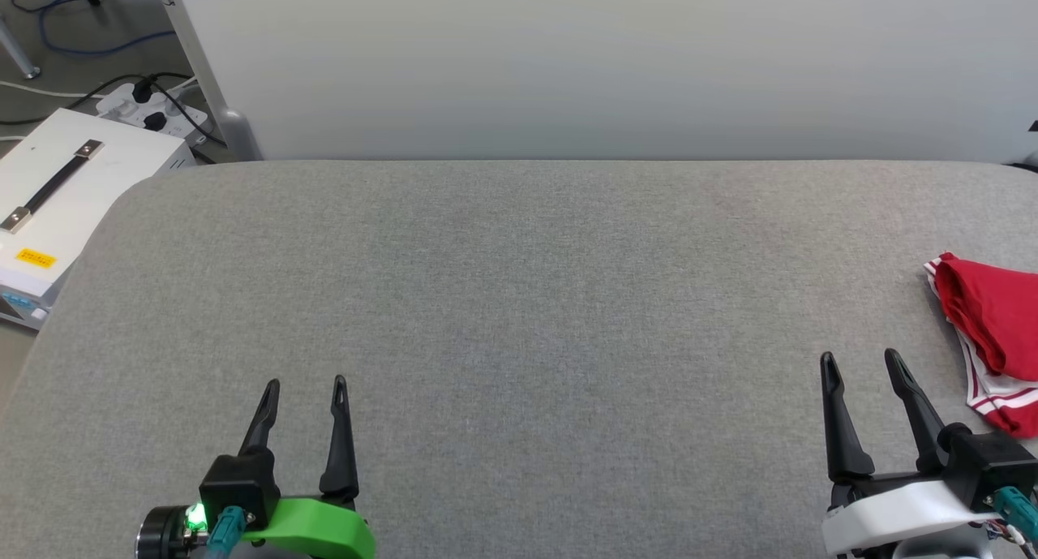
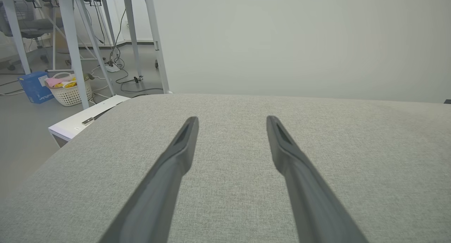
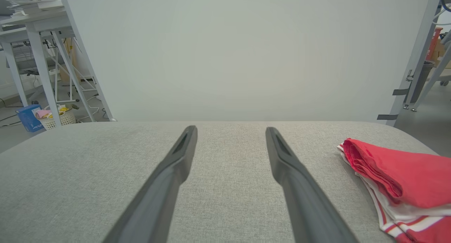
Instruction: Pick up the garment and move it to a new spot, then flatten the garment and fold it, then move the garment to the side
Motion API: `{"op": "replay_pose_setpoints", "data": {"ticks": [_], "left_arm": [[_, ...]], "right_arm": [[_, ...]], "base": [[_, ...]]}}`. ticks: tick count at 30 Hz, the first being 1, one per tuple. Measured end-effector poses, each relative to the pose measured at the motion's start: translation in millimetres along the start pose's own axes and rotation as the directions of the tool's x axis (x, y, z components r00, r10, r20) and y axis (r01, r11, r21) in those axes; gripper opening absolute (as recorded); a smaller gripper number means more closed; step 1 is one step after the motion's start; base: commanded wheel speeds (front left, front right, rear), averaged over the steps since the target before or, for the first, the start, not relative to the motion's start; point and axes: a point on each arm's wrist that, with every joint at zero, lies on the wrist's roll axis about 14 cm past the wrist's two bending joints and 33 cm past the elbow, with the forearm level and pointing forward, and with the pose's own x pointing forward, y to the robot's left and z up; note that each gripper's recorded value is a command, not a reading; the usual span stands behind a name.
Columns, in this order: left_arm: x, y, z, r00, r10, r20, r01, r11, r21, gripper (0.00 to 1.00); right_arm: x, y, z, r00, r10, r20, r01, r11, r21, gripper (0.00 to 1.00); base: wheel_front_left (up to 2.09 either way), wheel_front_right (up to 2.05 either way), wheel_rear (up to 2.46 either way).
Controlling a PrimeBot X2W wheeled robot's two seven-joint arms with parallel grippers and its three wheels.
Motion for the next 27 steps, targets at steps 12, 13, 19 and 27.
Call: {"op": "replay_pose_setpoints", "data": {"ticks": [12,13,19,27], "left_arm": [[0.2,-0.2,-0.9,1.000,0.000,-0.009,0.000,1.000,0.000,0.00],[0.2,-0.3,-0.9,1.000,0.000,-0.011,0.000,1.000,0.000,0.00],[0.8,-0.7,-1.9,1.000,-0.002,-0.022,0.002,1.000,0.002,0.00],[1.5,-1.3,-2.5,0.999,-0.004,-0.033,0.004,1.000,0.008,0.00]], "right_arm": [[-1.4,-0.1,-3.8,1.000,-0.001,-0.018,0.001,1.000,-0.001,0.00],[-1.4,-0.1,-4.3,1.000,-0.001,-0.022,0.001,1.000,-0.001,0.00],[-1.6,0.0,-6.0,0.999,0.000,-0.034,0.000,1.000,-0.004,0.00],[-1.6,0.6,-8.5,0.999,0.003,-0.052,-0.003,1.000,-0.013,0.00]], "base": [[0.00,0.00,0.00],[0.00,0.00,0.00],[0.00,0.00,0.00],[0.00,0.00,0.00]]}}
